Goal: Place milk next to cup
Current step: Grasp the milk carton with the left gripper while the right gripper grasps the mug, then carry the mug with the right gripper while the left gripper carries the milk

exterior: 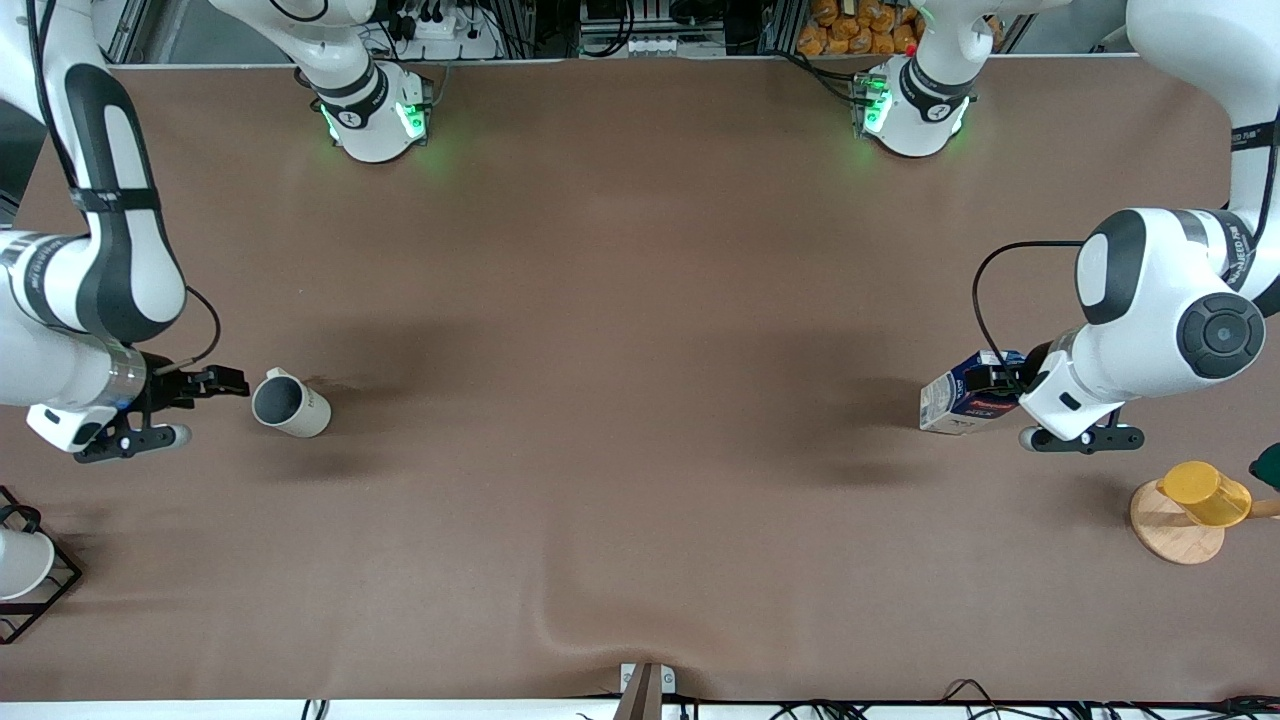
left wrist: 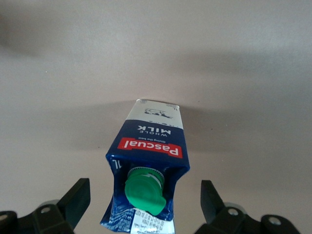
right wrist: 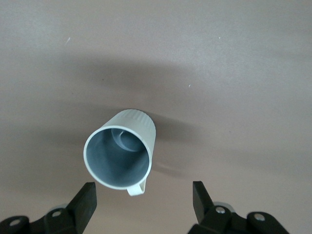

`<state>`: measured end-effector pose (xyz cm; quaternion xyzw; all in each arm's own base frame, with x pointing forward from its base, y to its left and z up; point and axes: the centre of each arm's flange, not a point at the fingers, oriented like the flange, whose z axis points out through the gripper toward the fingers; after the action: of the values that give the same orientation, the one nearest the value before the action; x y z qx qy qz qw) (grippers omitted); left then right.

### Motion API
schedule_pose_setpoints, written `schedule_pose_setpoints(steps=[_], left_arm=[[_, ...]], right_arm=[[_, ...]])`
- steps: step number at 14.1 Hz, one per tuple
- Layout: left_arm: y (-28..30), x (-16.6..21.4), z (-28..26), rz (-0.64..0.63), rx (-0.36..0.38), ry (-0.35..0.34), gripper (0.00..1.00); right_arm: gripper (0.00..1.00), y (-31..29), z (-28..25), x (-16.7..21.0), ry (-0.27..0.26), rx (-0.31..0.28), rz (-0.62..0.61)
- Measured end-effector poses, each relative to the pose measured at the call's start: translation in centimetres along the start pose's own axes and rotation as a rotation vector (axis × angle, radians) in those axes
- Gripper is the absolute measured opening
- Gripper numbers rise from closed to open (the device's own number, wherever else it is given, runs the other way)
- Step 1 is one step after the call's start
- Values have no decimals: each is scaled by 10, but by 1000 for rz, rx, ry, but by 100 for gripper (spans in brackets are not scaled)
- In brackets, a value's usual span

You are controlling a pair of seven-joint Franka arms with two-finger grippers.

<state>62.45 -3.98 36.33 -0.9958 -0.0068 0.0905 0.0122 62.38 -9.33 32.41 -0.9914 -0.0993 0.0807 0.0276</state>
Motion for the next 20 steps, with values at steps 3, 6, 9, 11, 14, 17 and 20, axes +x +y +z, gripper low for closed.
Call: schedule_pose_setpoints(steps=[3,6,9,11,14,17,20], left_arm=[[2,-2,9,4,1,-15,100],[2,-1,16,4,2,-27,100],[3,0,21,5,2,-34,70],[5,0,21,8,2,-33,48],[7,1,19,12,1,-26,41],[8,3,8,12,0,-4,38],[14,-3,-28,23,-1,13,38]], right_arm=[[77,1,23,6,-17,5,-21],[70,2,43,9,-37,12,-44],[64,1,55,11,-53,18,-63],[57,2,62,13,-49,16,-84],[23,3,79,15,-52,16,-95],[4,0,82,16,-49,15,-102],[4,-13,61,20,-41,15,-98]])
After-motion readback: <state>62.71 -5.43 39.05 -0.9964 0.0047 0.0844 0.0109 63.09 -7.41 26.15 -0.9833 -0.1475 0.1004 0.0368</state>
